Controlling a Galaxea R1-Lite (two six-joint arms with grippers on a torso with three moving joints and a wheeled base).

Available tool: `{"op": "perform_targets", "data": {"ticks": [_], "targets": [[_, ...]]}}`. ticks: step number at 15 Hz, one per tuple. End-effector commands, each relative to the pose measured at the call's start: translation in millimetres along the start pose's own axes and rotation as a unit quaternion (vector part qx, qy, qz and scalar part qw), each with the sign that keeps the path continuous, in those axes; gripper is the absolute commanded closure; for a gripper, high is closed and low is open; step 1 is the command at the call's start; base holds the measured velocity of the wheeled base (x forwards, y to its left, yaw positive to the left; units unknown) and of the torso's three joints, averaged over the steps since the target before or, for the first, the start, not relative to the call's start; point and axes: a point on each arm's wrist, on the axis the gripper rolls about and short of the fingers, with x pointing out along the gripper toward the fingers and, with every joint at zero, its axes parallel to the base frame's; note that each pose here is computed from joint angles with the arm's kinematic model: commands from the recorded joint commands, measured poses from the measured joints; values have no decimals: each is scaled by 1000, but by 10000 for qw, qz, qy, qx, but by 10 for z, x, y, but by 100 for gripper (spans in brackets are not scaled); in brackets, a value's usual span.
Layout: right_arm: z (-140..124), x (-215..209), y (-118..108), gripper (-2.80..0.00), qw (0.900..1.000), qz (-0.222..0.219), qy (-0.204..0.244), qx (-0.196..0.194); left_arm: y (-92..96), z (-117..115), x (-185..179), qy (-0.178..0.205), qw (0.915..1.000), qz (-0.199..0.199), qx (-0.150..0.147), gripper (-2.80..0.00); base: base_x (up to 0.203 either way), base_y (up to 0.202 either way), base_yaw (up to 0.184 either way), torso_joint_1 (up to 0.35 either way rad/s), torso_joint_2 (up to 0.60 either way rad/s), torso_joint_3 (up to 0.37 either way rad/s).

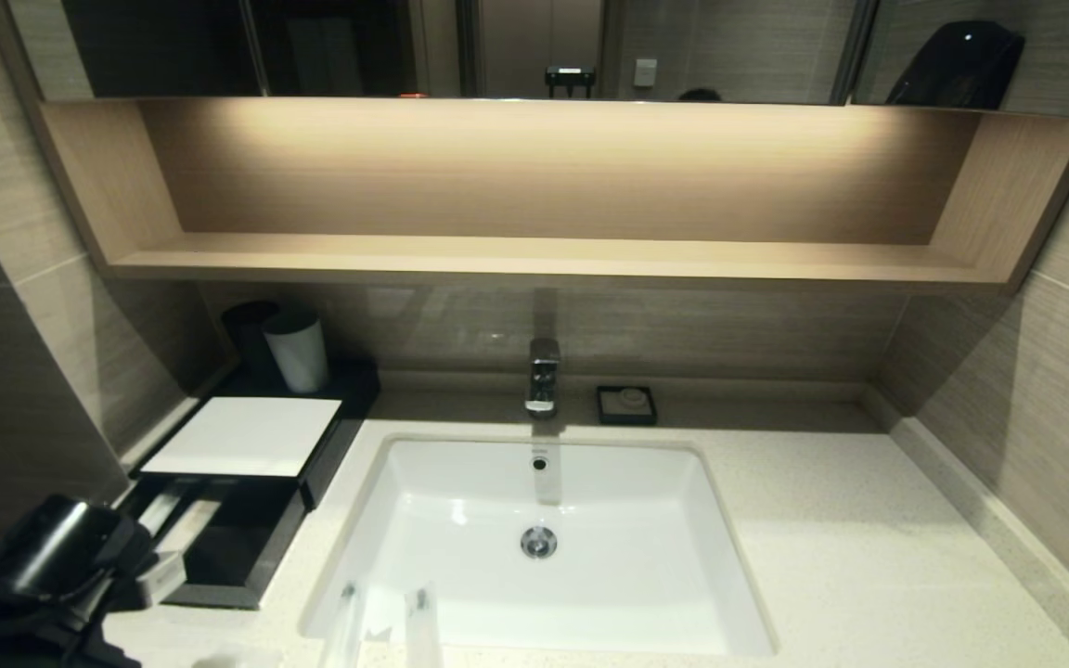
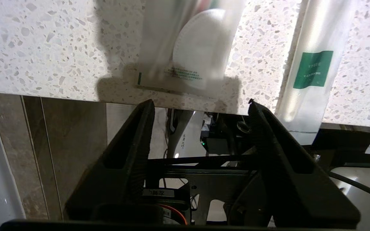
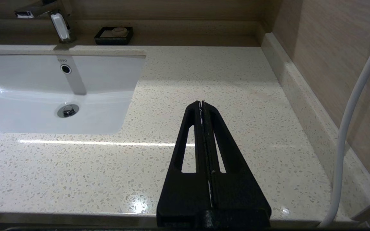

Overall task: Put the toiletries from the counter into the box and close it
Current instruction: Pick up the bathroom toiletry

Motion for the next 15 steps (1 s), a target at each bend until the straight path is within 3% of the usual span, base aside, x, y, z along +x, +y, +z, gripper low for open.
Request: {"op": "perform_targets", "data": {"ticks": [1,15], "targets": [[-1,0,0,0,10000,2,1,1,30,53,101,190,9997,58,-121,-280,0,0,0,0,0,0],[-1,0,0,0,10000,2,1,1,23,155,275,417,9990,79,-107,-280,0,0,0,0,0,0]]}}
